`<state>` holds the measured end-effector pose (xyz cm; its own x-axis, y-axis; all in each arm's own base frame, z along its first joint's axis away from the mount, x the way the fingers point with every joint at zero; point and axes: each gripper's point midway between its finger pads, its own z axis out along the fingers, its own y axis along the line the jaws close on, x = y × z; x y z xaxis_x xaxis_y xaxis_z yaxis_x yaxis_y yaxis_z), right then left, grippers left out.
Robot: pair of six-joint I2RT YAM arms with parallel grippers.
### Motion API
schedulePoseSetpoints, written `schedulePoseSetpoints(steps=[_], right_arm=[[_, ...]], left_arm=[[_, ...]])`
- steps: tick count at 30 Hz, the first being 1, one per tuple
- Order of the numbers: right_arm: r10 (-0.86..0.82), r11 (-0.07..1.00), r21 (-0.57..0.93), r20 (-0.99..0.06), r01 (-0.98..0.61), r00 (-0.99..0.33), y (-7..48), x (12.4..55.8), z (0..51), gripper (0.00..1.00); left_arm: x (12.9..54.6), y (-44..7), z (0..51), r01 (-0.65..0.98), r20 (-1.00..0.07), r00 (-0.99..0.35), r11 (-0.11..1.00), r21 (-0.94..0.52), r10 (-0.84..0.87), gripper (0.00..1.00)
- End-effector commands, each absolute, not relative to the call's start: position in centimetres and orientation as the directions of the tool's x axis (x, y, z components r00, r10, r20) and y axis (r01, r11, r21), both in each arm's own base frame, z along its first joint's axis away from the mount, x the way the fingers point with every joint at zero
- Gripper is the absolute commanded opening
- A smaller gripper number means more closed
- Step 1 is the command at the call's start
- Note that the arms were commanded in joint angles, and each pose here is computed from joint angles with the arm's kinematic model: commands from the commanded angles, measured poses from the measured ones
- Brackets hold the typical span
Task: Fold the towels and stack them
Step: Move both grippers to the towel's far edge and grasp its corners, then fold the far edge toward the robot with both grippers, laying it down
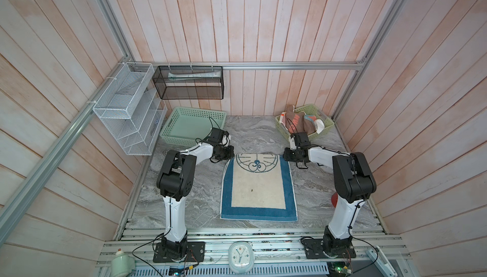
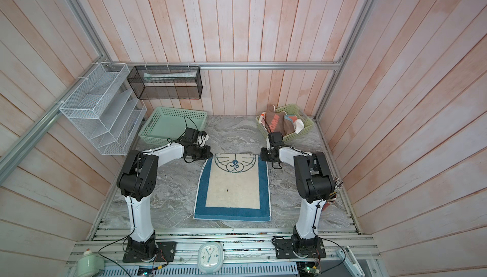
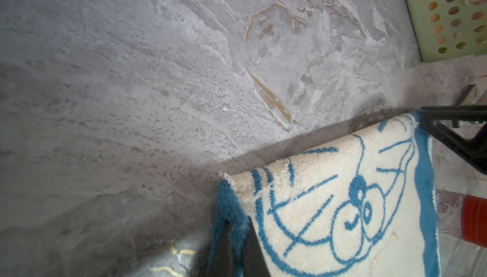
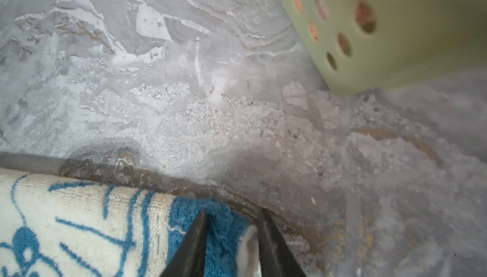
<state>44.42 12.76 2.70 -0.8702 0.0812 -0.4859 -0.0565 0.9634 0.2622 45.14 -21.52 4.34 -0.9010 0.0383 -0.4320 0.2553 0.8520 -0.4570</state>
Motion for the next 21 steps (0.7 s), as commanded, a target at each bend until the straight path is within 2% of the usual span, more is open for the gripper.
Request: schedulePoseSetpoints(steps=[1,4,6,15,21], right_arm=[[0.030,0.955,0.273,-0.468,-0.112,-0.883,13.6,44.4,2.2,0.21],[-0.017,0.951,0.260,-0.505,-0.171,-0.863,14.0,44.9,3.3,0.07],[-0.036,0.951,0.243,-0.529,-0.193,-0.848,14.0,45.5,4.2,0.01],[-0.092,0.948,0.161,-0.686,-0.274,-0.722,13.9,46.6,11.1,0.00],[-0.145,0.942,0.109,-0.721,-0.318,-0.678,13.6,47.3,13.7,0.00]], left_arm=[[45.7,-22.0,4.7,0.299,-0.457,-0.887,0.838,-0.456,0.067,0.00],[45.9,-22.0,5.6,0.324,-0.483,-0.872,0.835,-0.444,0.081,0.00],[46.2,-22.0,6.4,0.343,-0.503,-0.860,0.829,-0.441,0.088,0.00],[47.0,-21.6,12.3,0.376,-0.561,-0.827,0.763,-0.526,0.021,0.00],[46.9,-21.7,14.9,0.436,-0.616,-0.787,0.742,-0.510,0.039,0.00]])
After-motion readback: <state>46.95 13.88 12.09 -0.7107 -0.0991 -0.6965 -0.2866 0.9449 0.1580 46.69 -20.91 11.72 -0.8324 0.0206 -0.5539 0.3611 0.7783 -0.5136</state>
